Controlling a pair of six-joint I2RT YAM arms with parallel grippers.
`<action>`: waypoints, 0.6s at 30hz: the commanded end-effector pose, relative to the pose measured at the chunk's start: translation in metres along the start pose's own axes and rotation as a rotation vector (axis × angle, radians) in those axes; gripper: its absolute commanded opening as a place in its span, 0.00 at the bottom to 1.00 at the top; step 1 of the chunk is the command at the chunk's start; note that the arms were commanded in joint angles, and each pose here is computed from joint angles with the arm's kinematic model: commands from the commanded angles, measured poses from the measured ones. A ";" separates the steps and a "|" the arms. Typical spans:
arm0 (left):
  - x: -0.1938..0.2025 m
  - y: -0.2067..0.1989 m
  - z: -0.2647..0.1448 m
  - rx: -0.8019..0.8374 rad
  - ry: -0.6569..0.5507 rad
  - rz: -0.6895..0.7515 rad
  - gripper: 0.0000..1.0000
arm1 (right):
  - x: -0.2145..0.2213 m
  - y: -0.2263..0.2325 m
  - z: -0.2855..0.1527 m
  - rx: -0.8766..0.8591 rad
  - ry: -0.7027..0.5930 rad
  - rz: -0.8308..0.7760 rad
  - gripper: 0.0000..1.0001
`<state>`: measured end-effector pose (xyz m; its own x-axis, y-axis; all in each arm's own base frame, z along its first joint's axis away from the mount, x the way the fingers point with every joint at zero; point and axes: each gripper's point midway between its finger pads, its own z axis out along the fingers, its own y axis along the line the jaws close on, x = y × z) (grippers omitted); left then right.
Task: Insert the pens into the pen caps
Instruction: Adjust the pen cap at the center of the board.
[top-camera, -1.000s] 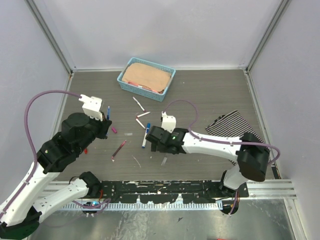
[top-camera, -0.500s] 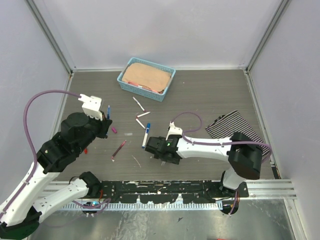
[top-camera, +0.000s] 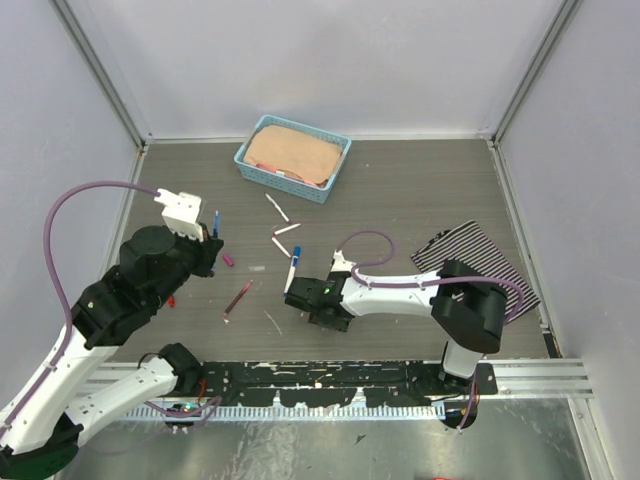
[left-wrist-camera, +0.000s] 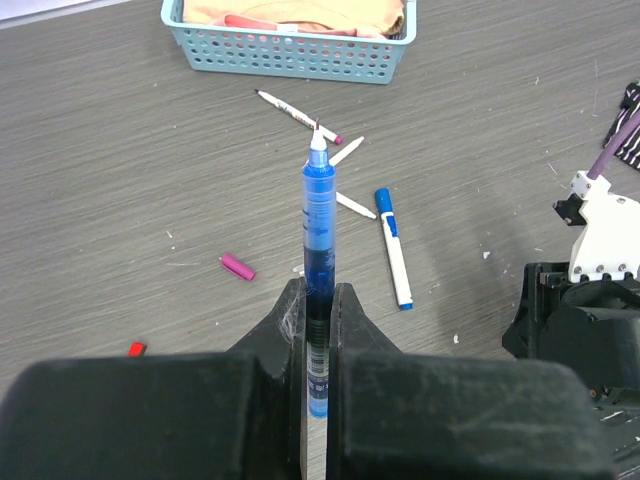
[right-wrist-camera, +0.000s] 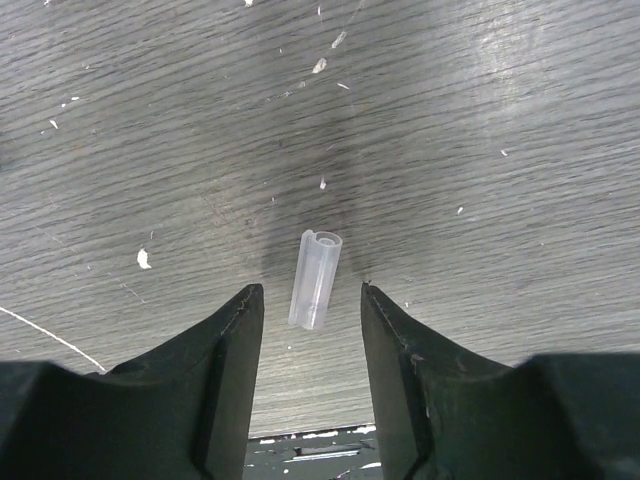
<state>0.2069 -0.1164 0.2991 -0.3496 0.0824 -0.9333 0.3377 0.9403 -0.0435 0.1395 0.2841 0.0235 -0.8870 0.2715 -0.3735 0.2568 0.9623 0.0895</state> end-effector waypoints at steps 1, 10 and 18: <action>-0.004 0.001 -0.001 -0.002 -0.023 -0.008 0.04 | -0.003 0.009 -0.001 -0.020 -0.015 0.023 0.47; -0.003 0.000 0.000 0.000 -0.020 -0.008 0.04 | -0.003 0.003 0.003 -0.006 -0.018 0.019 0.40; -0.004 0.006 -0.004 -0.022 -0.028 -0.008 0.04 | -0.001 -0.009 0.012 0.023 -0.012 0.002 0.35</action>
<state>0.2063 -0.1155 0.3000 -0.3466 0.0793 -0.9347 0.3364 0.9407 -0.0450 0.1400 0.2829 0.0163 -0.8883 0.2706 -0.3710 0.2582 0.9625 0.0838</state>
